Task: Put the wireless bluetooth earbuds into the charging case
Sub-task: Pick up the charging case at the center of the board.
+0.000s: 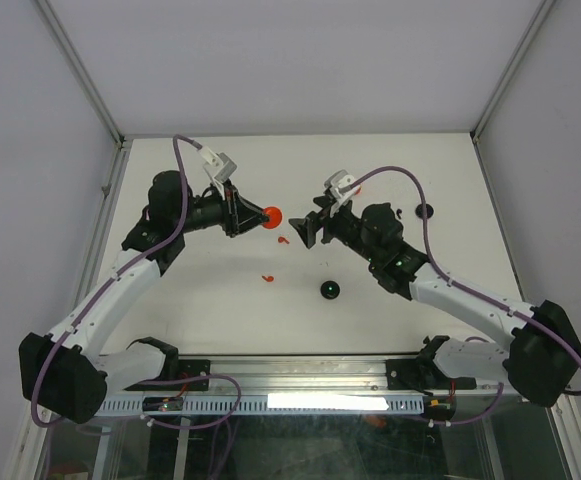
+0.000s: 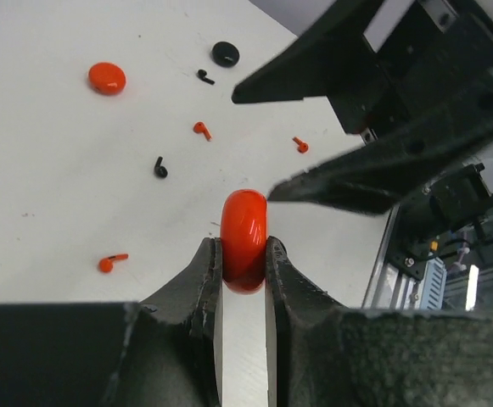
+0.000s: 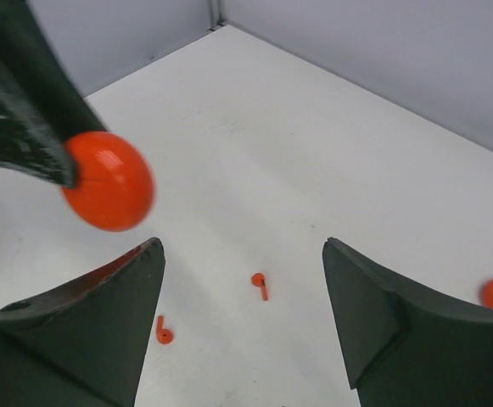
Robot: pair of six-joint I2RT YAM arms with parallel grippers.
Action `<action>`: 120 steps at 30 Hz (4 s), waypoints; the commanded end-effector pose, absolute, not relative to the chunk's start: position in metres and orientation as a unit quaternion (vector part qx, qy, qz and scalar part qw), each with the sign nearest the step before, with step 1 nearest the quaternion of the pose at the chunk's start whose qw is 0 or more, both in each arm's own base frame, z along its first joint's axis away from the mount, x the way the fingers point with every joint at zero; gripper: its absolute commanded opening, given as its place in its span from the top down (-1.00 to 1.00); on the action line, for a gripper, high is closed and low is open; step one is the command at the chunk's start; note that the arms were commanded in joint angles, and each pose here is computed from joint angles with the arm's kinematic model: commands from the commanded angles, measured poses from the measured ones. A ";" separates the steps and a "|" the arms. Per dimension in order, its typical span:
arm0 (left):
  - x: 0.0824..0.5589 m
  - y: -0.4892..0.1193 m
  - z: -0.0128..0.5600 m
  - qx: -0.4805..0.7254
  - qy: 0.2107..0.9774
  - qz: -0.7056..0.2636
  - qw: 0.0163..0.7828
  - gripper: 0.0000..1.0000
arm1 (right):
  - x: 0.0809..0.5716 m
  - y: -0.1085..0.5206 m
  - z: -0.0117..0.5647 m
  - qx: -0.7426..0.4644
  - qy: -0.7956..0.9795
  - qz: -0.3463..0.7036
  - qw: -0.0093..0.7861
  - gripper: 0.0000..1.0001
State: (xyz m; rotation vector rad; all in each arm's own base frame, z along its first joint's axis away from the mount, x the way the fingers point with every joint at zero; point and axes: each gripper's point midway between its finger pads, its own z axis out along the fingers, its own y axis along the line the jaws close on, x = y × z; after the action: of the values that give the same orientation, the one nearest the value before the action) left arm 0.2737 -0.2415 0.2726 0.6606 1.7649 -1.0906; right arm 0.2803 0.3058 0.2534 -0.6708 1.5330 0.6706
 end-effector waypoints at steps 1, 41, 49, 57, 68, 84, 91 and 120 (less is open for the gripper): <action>0.259 -0.242 0.309 0.380 0.636 -0.419 0.525 1.00 | 0.303 0.279 0.286 -0.257 0.663 0.277 0.647 -0.56; 0.214 -0.257 0.321 0.530 0.511 -0.437 0.517 1.00 | 0.218 0.344 0.295 -0.469 0.507 0.511 0.512 -0.68; 0.211 -0.258 0.319 0.531 0.511 -0.439 0.513 1.00 | 0.221 0.346 0.296 -0.470 0.501 0.510 0.517 -0.68; 0.210 -0.258 0.319 0.531 0.511 -0.440 0.513 1.00 | 0.202 0.347 0.298 -0.469 0.492 0.556 0.478 0.36; 0.208 -0.259 0.326 0.527 0.505 -0.448 0.516 1.00 | 0.197 0.347 0.293 -0.470 0.495 0.566 0.462 0.59; 0.203 -0.260 0.332 0.511 0.490 -0.463 0.533 1.00 | 0.193 0.345 0.294 -0.461 0.490 0.576 0.465 0.23; 0.202 -0.261 0.329 0.513 0.487 -0.469 0.529 1.00 | 0.192 0.344 0.300 -0.457 0.481 0.579 0.474 0.23; 0.207 -0.262 0.326 0.484 0.509 -0.482 0.524 0.27 | 0.191 0.339 0.303 -0.441 0.471 0.581 0.496 1.00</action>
State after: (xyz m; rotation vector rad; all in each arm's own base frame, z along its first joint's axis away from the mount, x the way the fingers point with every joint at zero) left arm 0.2079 -0.2611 0.3139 1.1656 1.2761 -1.1714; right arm 0.1957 0.3428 0.2835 -1.0797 1.2223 1.4216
